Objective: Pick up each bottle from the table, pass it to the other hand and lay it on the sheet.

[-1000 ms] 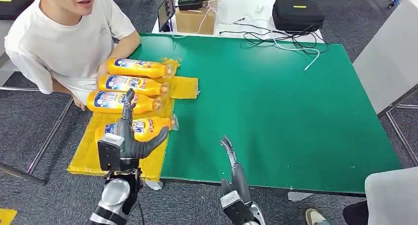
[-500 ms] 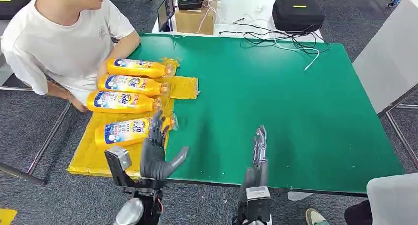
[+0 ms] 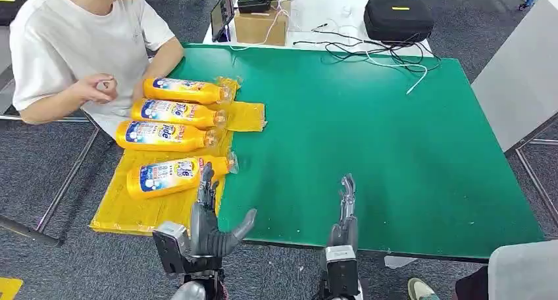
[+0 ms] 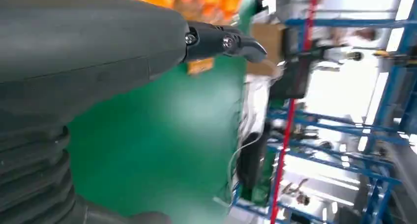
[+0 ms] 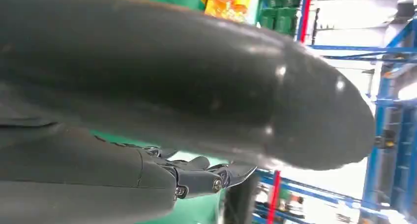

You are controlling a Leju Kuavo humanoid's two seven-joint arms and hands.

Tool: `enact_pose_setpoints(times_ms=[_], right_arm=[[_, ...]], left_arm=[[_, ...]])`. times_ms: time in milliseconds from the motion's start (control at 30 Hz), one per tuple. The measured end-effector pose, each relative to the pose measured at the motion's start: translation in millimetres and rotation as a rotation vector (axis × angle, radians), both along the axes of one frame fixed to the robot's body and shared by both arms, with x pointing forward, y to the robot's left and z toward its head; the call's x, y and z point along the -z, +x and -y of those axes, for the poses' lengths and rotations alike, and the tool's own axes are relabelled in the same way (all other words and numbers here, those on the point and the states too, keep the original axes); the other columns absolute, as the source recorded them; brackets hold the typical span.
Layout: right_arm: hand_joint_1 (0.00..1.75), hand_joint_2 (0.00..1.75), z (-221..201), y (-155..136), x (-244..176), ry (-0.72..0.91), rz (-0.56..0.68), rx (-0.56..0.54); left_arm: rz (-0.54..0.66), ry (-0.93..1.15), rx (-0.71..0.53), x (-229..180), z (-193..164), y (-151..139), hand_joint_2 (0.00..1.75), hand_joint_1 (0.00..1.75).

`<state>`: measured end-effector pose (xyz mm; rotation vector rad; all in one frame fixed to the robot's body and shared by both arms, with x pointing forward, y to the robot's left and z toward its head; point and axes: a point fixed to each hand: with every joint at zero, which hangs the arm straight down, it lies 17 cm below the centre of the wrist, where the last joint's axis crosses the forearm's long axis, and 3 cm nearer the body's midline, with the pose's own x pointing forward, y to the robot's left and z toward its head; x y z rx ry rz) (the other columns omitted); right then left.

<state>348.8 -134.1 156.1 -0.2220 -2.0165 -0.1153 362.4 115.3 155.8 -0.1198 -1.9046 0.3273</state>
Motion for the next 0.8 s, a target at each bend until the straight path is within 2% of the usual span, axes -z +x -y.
enact_pose_setpoints(times_ms=[33,67,100,133,167,200,300,400,500,600,700,800], right_arm=[[0.0,0.0,-2.8,-1.3,-6.0,-0.031,0.031,0.002],[0.0,1.75,-6.1,-2.4,-12.3,-0.074,0.062,0.004],[0.0,1.75,-9.7,-2.3,-17.0,-0.11,0.083,0.001],[0.0,0.0,-9.4,-0.8,-16.4,-0.099,0.076,-0.004],[0.0,0.0,-7.3,-0.2,-15.0,-0.086,0.069,0.0],[0.0,1.75,-6.0,-0.6,-16.0,-0.1,0.077,0.008],[0.0,1.75,-6.9,-1.6,-25.0,-0.19,0.129,0.026],[0.0,1.75,-1.7,10.0,-16.8,-0.079,0.078,0.001],[0.0,1.75,-8.6,21.8,-19.1,-0.062,0.078,-0.029],[0.0,1.75,-14.8,36.5,-17.0,-0.001,0.02,-0.083],[0.0,1.75,-12.3,36.8,-15.0,-0.002,-0.002,-0.109],[0.0,1.75,-8.9,35.3,-9.2,-0.003,-0.022,-0.136]], left_arm=[[0.017,0.017,-0.013,-3.3,-1.2,-0.6,1.75,0.0],[0.029,0.031,-0.022,-5.7,-1.6,-0.8,1.75,0.0],[0.035,0.035,-0.026,-6.7,-1.5,-0.2,1.75,0.0],[0.035,0.034,-0.026,-6.6,-1.2,0.6,1.75,0.0],[0.031,0.03,-0.027,-5.3,-1.3,1.6,1.75,0.0],[0.026,0.028,-0.032,-4.0,-1.8,1.8,1.75,0.0],[0.014,0.039,-0.062,-0.4,-7.4,4.0,1.75,0.0],[0.027,0.077,-0.132,-5.1,-22.2,6.9,1.75,0.0],[0.061,0.096,-0.188,-16.6,-39.8,5.1,1.75,0.0],[0.049,0.085,-0.154,-13.2,-36.9,7.0,1.75,0.0],[-0.021,0.068,-0.045,7.3,-14.4,12.4,1.75,0.0],[-0.013,0.093,-0.051,8.2,-8.0,14.9,1.75,0.0]])
